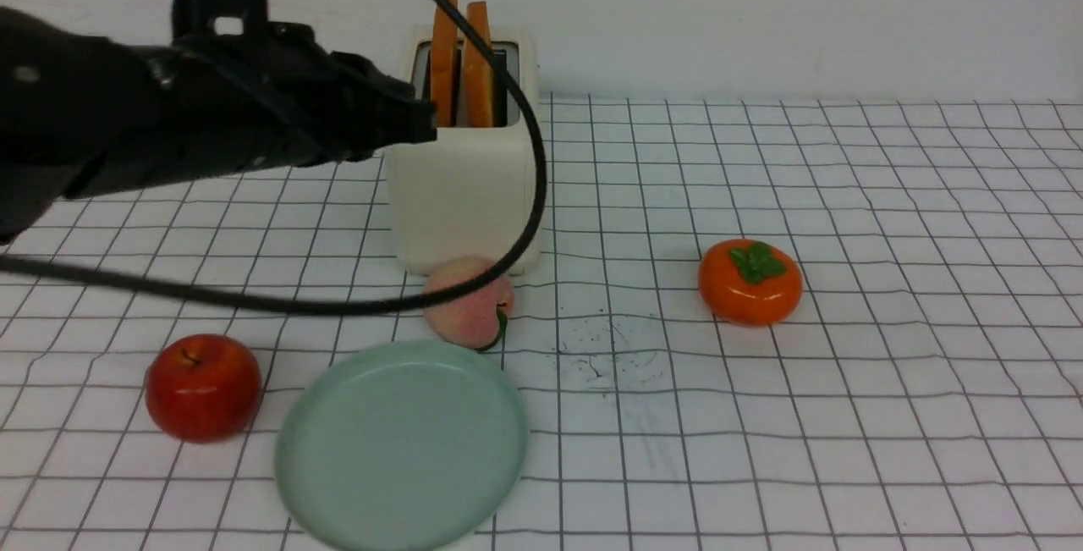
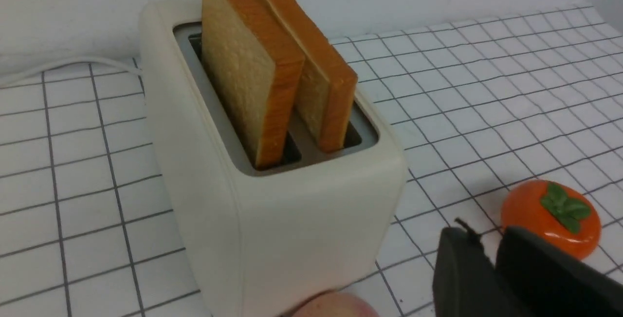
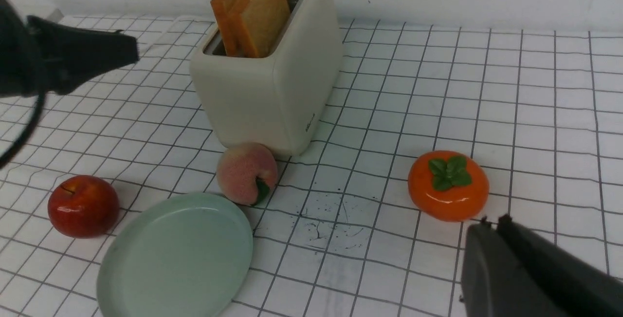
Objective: Take toasted bread from bread machine on white checkered table place on plate.
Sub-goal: 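Reach for a toast slice standing in the toaster with the left gripper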
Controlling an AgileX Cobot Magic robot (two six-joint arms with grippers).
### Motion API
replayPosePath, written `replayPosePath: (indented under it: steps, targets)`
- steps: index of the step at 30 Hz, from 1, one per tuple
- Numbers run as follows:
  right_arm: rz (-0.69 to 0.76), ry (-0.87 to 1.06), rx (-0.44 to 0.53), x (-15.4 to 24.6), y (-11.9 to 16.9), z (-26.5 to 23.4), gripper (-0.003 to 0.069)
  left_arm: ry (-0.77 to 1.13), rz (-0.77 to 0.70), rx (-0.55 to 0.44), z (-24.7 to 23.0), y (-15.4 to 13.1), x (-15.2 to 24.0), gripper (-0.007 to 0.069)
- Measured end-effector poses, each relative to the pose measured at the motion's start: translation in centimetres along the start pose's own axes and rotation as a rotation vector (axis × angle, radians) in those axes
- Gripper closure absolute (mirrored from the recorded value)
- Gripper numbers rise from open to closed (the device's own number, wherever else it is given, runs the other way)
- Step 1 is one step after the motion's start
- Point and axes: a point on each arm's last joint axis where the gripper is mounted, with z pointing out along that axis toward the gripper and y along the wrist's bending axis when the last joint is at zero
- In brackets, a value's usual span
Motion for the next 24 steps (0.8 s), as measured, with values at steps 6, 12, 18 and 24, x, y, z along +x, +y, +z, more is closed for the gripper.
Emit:
replayPosePath:
  steps: [6,12,18,24]
  targets:
    - [0.001,0.005,0.001,0.0,0.0,0.0,0.0638,-0.004,-0.003,-0.050,4.9,1.0,0.1,0.0280]
    - [-0.013,-0.002,-0.002,0.0,0.0,0.0,0.0631,-0.044,0.006,-0.114,8.6,2.1,0.2,0.0227]
    - [-0.023,-0.055,-0.015,-0.5,0.1,0.0,0.0627,-0.076,0.045,-0.158,10.1,2.7,0.3,0.0244]
    - [-0.023,-0.072,-0.019,-0.7,0.2,0.0,0.0624,-0.102,0.043,-0.204,11.0,3.3,0.8,0.0270]
